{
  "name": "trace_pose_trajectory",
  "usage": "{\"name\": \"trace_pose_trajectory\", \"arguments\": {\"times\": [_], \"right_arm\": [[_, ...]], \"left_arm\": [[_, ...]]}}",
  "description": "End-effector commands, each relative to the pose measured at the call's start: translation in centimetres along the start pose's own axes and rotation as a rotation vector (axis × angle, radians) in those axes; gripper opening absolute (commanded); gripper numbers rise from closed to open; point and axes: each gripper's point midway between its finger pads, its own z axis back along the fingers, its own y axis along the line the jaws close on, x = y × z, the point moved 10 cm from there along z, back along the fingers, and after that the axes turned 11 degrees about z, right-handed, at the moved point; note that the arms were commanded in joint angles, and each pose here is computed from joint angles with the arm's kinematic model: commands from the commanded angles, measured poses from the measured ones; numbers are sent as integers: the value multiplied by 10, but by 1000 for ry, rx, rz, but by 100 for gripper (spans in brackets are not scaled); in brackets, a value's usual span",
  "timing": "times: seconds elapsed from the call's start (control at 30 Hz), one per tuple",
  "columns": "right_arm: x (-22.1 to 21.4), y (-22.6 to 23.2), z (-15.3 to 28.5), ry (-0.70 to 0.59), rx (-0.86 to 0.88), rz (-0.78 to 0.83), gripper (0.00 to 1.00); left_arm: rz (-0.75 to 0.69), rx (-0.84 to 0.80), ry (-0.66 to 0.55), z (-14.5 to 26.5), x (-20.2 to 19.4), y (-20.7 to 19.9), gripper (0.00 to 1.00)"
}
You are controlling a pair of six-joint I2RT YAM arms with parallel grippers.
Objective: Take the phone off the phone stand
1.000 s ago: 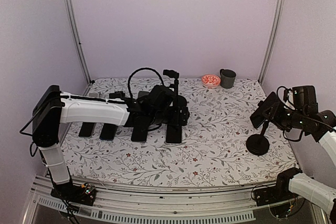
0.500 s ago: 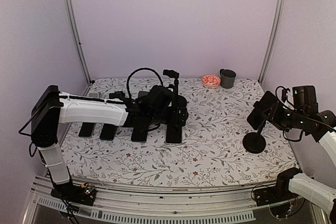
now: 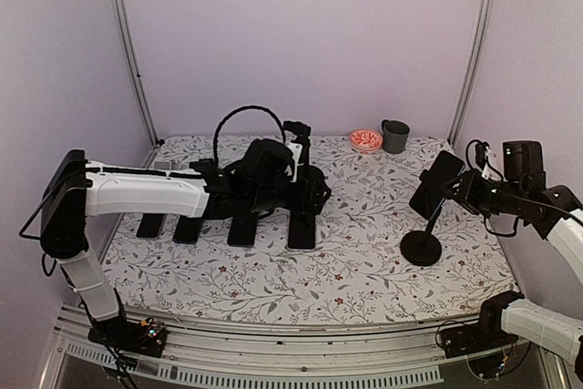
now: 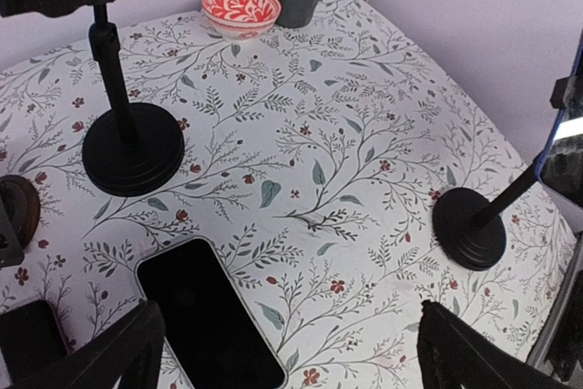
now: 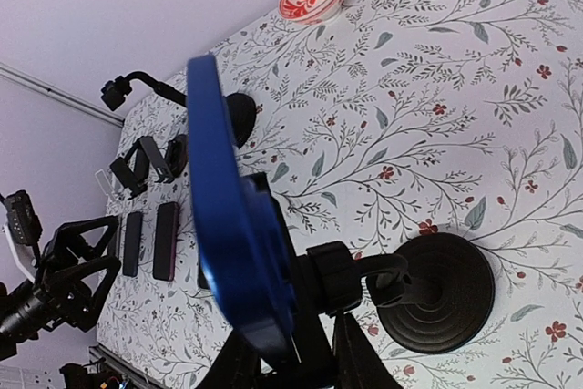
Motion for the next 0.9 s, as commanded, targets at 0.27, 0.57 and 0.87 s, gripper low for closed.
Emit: {"name": "trace_pose_trajectory", "arguments": {"times": [0.27,0.57,0.87], "right_arm": [[34,32,-9,-183,287,83,12],[29,48,-26,-170,298,118,11],[21,60,-41,-140,330,140,10]], "left_arm": [[-159,-295,-18,9,-3,-63,98],[-150,-378,31,-14,-7,-94,99],[-137,-429,106,-37,-15,-111,99]]}}
